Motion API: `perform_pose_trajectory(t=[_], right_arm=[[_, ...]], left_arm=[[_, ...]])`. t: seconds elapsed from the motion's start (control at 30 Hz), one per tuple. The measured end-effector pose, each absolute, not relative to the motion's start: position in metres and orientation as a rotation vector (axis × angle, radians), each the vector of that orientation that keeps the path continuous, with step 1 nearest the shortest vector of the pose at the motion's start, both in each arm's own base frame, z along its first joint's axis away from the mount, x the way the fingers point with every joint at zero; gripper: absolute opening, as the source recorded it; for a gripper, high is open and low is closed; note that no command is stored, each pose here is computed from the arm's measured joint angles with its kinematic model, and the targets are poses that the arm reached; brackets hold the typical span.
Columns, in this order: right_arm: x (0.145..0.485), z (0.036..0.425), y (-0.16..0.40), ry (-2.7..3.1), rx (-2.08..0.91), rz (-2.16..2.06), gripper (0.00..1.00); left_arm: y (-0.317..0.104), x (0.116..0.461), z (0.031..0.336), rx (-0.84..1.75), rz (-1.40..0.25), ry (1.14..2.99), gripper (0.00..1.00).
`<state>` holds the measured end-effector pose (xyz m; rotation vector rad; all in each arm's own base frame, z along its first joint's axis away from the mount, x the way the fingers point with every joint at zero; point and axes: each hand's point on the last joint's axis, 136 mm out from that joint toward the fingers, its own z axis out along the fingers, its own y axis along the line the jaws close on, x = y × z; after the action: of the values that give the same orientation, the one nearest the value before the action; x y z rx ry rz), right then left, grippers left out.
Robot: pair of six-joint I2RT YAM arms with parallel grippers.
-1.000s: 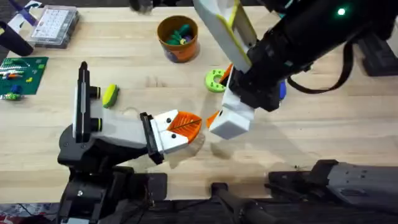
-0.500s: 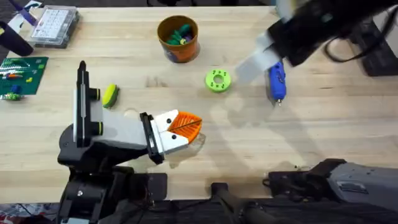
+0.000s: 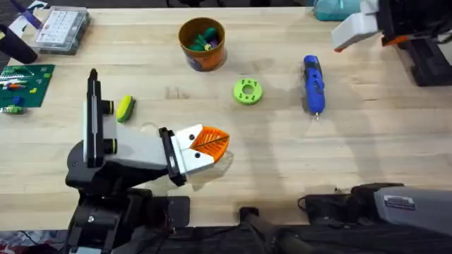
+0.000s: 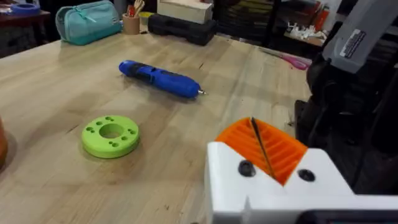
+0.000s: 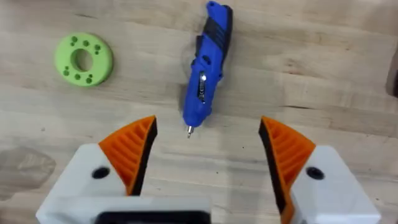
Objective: Pick up the gripper from the table and insert it into the empty holder that is missing its gripper. Then pick up a screw, insert it into the mounting hole, and use the screwdriver to tighten it. Finally, clean up the table by picking up the vegetable and placing it into the bucket.
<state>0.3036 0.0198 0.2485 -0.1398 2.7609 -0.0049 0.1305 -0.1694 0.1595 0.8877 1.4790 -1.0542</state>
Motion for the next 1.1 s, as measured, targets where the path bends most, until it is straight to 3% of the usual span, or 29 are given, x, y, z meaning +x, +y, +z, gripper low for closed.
perform_pose_trajectory(t=[0.53,0.87,1.1], right_arm=[[0.373,0.189,0.018,2.8,-0.129,0.017,0.997],[0.381,0.106,-0.003,2.959,-0.066,0.03,0.998],[0.384,0.072,-0.006,3.029,-0.078,0.054,0.997]], left_arm=[[-0.169,0.131,0.159,0.888,-1.054,1.479,0.017],[-0.169,0.131,0.16,0.888,-1.054,1.478,0.017],[-0.169,0.131,0.159,0.888,-1.054,1.479,0.016]])
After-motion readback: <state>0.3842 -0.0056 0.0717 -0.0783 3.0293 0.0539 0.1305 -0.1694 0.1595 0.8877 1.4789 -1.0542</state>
